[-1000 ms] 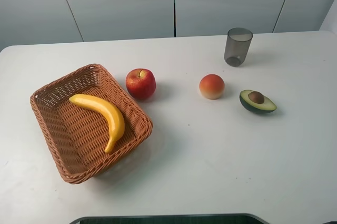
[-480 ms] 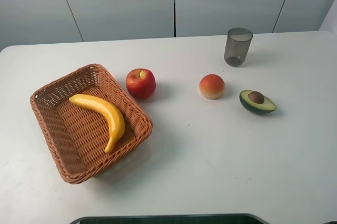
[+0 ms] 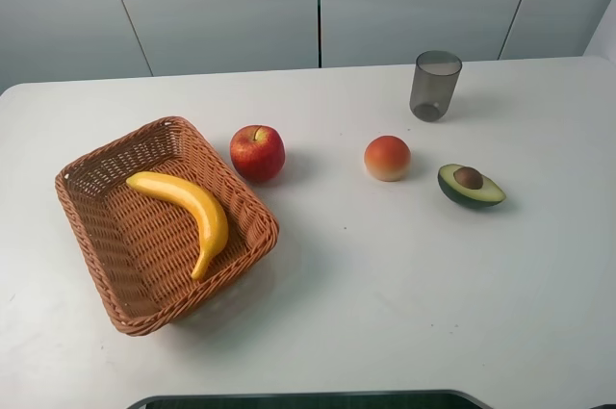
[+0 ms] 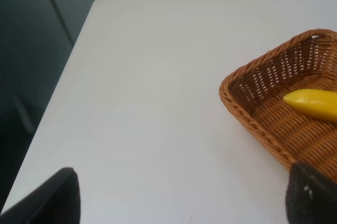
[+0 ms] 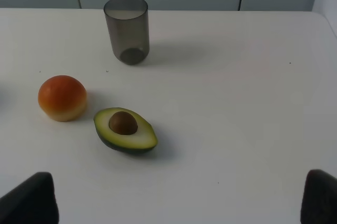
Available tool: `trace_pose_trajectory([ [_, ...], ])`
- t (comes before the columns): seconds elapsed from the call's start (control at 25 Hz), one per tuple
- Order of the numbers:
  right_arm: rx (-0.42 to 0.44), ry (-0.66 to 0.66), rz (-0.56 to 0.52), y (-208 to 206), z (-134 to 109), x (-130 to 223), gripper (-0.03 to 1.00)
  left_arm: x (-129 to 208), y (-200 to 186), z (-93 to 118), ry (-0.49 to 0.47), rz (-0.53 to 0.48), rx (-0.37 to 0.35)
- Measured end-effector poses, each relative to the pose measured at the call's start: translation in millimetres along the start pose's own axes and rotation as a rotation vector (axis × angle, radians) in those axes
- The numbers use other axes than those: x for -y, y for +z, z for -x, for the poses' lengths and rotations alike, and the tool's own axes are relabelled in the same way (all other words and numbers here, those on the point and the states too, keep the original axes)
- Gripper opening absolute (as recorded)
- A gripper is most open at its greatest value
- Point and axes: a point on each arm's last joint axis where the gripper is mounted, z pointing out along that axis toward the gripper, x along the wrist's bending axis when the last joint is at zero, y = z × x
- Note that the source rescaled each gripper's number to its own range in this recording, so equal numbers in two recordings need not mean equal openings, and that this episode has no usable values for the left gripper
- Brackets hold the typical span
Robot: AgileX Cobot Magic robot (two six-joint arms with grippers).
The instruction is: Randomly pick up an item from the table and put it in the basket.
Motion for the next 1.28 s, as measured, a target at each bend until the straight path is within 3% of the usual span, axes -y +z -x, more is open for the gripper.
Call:
trace_pose_trajectory([
  [0.32, -0.052, -0.032, 0.002, -0.7, 0.8, 0.4, 1.0, 0.0, 0.0, 0.0, 0.0, 0.0, 0.0],
  [1.28, 0.013, 0.027, -0.002, -0.5, 6.7, 0.7, 1.0, 0.0, 0.0, 0.0, 0.003, 0.0, 0.0],
])
